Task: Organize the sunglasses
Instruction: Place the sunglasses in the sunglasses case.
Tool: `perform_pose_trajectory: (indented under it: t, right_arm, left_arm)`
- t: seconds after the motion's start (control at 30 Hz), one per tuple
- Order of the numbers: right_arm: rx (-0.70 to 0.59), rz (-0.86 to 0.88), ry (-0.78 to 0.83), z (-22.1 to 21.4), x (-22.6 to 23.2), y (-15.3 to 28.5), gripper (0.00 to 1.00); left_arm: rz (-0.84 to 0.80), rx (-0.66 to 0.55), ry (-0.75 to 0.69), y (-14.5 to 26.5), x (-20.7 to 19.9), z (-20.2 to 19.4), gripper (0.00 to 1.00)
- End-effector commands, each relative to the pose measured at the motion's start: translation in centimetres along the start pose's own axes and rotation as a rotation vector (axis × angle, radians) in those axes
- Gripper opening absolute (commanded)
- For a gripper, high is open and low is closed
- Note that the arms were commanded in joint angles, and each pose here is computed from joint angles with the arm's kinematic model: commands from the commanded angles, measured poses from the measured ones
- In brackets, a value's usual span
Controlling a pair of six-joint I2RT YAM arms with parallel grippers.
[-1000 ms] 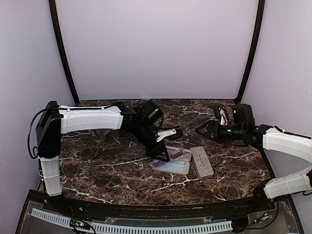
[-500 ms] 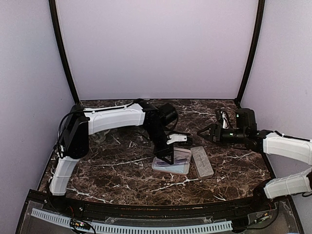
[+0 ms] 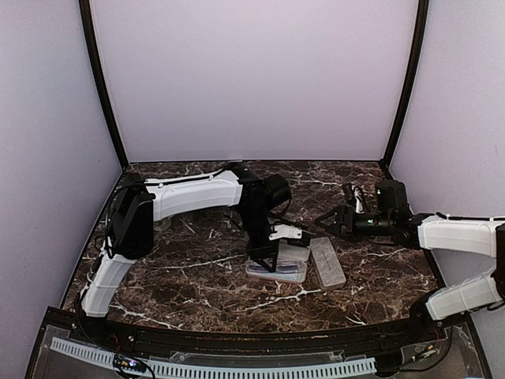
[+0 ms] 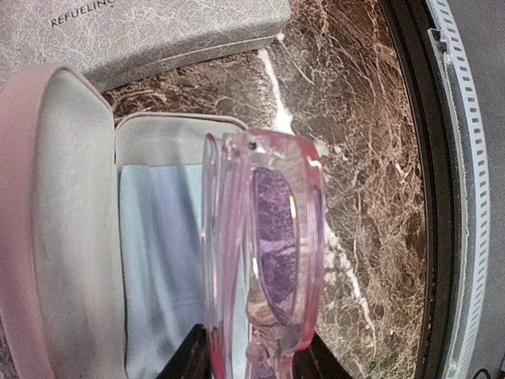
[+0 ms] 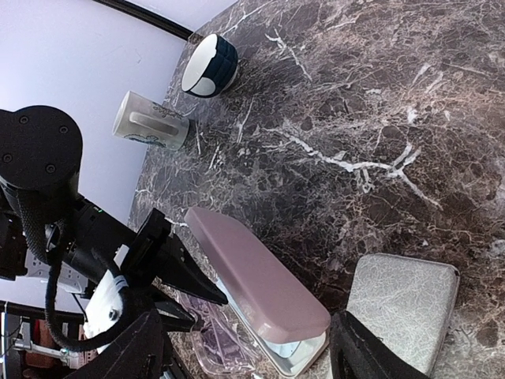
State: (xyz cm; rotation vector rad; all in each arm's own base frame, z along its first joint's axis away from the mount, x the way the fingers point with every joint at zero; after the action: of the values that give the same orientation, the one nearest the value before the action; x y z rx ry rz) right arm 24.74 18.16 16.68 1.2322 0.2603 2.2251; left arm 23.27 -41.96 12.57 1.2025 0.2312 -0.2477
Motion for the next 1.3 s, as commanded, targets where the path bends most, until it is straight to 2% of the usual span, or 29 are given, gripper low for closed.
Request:
perform_pose_trajectory:
  t: [0.0, 0.53, 0.77, 0.97, 1.27]
  right_arm:
    - [-0.020, 0.037, 0.003, 0.3, 0.2, -0.1, 0.73]
    - [-0.007, 0.044, -0.029, -0.3, -0.4, -0.5, 0.73]
    - [-0.013, 0.044, -0.030, -0.6, -0.4, -0.3, 0.73]
    - [-0.015, 0.047, -0.033, -0.9, -0.4, -0.1, 0.73]
    - [-0.016, 0.060, -0.039, -1.3, -0.5, -0.1, 0.73]
  left_arm:
    - [-0.006, 0.021, -0.038, 0.2, -0.2, 0.1, 0.36]
    - [-0.014, 0.053, -0.039, -1.5, 0.7, -0.1, 0.37]
    - [-0.016, 0.060, -0.026, -2.2, 1.1, -0.2, 0.40]
    - [0.013, 0.055, -0.005, -1.8, 1.3, 0.2, 0.47]
    - [0.058, 0.062, -0.001, -1.5, 0.5, 1.3, 0.48]
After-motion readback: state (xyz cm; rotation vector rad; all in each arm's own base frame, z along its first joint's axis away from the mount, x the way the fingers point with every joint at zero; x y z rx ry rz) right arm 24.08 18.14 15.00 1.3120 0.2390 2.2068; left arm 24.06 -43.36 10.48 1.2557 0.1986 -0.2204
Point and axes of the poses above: each gripper's point midway between its finger pads, its own y axis back along the fingers, its own x axis along the line the jaws close on, z = x × y, the point moved 6 cm from there along y, back along the fingers, and after that the axes turned 6 degrees about y, right-handed, at the moved point
